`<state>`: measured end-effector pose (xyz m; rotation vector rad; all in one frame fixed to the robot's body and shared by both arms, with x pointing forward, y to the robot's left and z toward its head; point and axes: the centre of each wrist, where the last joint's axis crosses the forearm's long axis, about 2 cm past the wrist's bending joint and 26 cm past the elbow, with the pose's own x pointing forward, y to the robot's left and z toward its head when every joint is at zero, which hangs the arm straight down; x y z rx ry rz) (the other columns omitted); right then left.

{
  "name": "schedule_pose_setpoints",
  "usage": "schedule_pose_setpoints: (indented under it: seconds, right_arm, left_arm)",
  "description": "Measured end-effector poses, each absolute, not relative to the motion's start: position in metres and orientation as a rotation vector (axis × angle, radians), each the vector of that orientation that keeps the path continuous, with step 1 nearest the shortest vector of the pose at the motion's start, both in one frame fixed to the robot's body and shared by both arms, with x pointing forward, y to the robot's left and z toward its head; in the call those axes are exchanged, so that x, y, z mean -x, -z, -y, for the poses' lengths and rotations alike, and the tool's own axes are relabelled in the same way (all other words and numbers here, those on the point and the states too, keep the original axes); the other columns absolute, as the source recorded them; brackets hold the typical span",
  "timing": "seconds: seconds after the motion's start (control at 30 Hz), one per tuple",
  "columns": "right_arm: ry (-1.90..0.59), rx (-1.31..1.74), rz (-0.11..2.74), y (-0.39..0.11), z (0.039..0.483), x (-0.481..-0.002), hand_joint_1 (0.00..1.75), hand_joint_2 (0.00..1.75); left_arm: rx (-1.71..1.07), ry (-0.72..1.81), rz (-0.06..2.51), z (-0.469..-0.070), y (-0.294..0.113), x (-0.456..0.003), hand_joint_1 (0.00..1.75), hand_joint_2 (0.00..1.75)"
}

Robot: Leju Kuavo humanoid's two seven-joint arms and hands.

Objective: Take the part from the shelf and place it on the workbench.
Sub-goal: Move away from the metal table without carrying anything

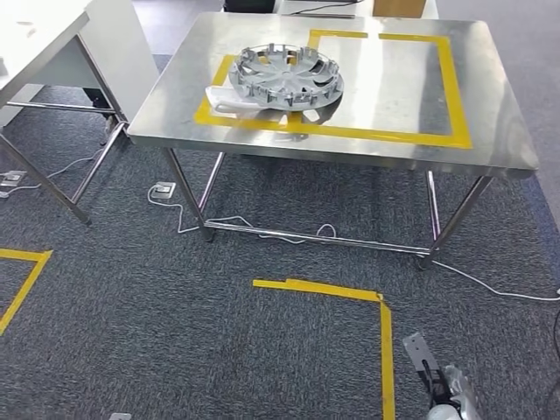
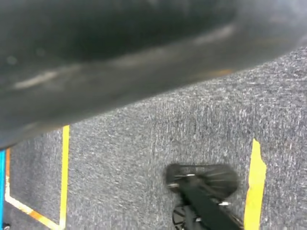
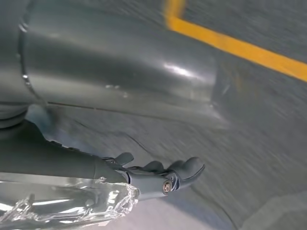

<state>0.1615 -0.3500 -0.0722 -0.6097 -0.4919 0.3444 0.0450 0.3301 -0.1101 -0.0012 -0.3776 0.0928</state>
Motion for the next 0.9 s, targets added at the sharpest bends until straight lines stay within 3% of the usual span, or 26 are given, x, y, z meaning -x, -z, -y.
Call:
schedule_pose_setpoints:
  seconds: [0.43,0.9]
  right_arm:
    - [-0.135,0.301,0.103,0.103,0.329,-0.086,0.0,0.0]
    - [0.007,0.241,0.056,0.108,0.31,-0.065,0.0,0.0]
  left_arm:
    - [-0.028,-0.092,0.409,-0.309,0.108,-0.068,0.0,0.0]
    - [-0.039,-0.06,0.348,-0.329,0.108,-0.06,0.0,0.0]
